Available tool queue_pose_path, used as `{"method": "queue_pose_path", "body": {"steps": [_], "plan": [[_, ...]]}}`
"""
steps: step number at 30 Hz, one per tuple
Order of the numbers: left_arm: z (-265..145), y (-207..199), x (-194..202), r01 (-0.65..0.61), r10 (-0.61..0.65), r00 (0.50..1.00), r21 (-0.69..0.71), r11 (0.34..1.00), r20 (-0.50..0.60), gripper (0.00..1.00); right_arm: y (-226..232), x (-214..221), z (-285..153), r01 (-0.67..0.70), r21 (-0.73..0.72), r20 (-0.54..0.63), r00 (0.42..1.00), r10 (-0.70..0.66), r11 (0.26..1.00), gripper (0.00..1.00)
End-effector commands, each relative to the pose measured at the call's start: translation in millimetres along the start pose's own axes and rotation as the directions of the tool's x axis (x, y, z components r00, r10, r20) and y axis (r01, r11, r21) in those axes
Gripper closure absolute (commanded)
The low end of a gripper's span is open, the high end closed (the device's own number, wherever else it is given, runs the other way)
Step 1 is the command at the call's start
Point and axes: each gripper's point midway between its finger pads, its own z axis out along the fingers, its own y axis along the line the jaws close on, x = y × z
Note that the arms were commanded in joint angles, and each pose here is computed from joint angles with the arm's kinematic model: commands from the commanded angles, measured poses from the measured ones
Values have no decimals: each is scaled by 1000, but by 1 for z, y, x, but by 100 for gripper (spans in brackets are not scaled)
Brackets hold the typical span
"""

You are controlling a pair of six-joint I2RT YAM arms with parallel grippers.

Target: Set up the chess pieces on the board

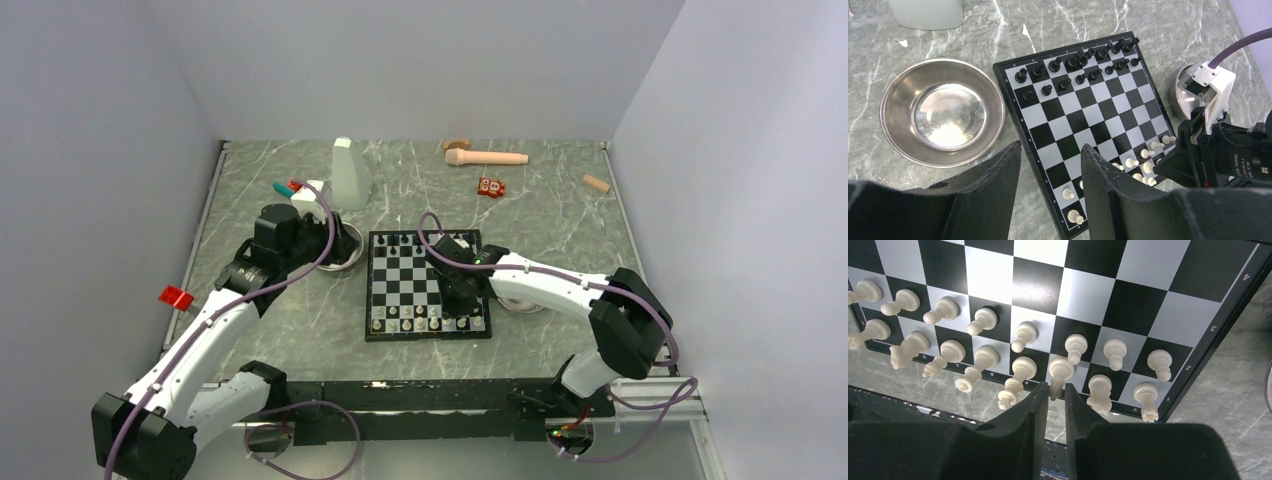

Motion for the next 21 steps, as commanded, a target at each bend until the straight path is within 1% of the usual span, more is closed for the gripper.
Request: {"method": "queue_pose_path", "body": {"steps": [1, 4, 8, 21], "plan": [[1, -7, -12, -4, 2, 999, 38, 999, 43, 48, -2, 4, -7, 8, 0, -6, 1000, -8, 1000, 78], [1, -7, -12, -4, 2, 999, 39, 999, 42, 48, -1, 4, -9, 9, -3, -2, 1000, -9, 1000, 78], [0, -7, -12, -4, 2, 999, 38, 999, 42, 48, -1, 5, -9, 10, -8, -7, 1000, -10, 1000, 82], [1, -8, -12, -1, 0, 999, 40, 999, 42, 48, 2, 9, -10, 20, -26, -27, 999, -21, 999, 85]]}}
